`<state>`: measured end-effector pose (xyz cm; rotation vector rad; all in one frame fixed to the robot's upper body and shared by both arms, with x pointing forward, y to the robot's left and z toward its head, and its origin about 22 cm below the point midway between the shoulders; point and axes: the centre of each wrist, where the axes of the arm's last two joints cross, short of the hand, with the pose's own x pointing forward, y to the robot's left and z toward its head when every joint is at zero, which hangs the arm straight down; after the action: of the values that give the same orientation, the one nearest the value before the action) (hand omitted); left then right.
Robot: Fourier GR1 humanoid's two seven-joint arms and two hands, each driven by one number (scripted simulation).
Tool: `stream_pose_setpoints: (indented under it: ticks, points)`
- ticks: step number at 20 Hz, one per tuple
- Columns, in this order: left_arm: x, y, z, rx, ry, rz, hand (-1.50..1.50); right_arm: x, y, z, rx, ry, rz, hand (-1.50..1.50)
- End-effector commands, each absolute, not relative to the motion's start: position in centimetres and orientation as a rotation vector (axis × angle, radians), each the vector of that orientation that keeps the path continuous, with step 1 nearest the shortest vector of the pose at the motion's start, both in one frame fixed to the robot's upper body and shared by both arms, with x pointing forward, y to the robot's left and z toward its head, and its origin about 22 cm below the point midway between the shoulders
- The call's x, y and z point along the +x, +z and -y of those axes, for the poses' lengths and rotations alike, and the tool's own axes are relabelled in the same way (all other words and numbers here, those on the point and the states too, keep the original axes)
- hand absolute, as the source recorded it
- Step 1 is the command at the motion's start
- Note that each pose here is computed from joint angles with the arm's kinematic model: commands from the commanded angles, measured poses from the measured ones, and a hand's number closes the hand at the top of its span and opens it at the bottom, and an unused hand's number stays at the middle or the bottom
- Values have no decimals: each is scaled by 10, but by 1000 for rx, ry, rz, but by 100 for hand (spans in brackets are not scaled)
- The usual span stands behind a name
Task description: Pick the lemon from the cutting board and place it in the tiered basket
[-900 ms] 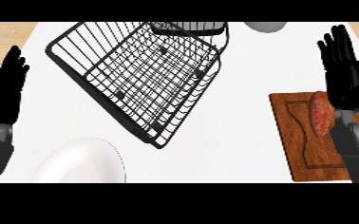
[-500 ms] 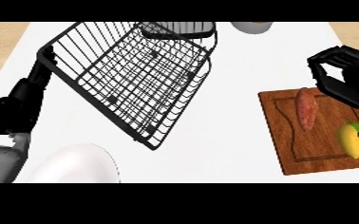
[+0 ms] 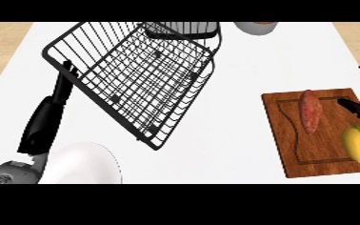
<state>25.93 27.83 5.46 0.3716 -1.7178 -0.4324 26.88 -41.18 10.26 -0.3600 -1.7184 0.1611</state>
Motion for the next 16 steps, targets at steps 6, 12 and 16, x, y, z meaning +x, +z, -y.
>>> stream_pose_setpoints:
  ticks: [6, 12, 16]
  points:
    - [253, 51, -276, 353, -463, 1740, 0, 243, 187, 441, -727, 756, 1129, -150]
    - [247, 49, -274, 334, -473, 1729, 0, 237, 232, 396, -864, 916, 886, -150]
    - [244, 51, -263, 316, -481, 1749, 0, 227, 227, 353, -880, 874, 821, -150]
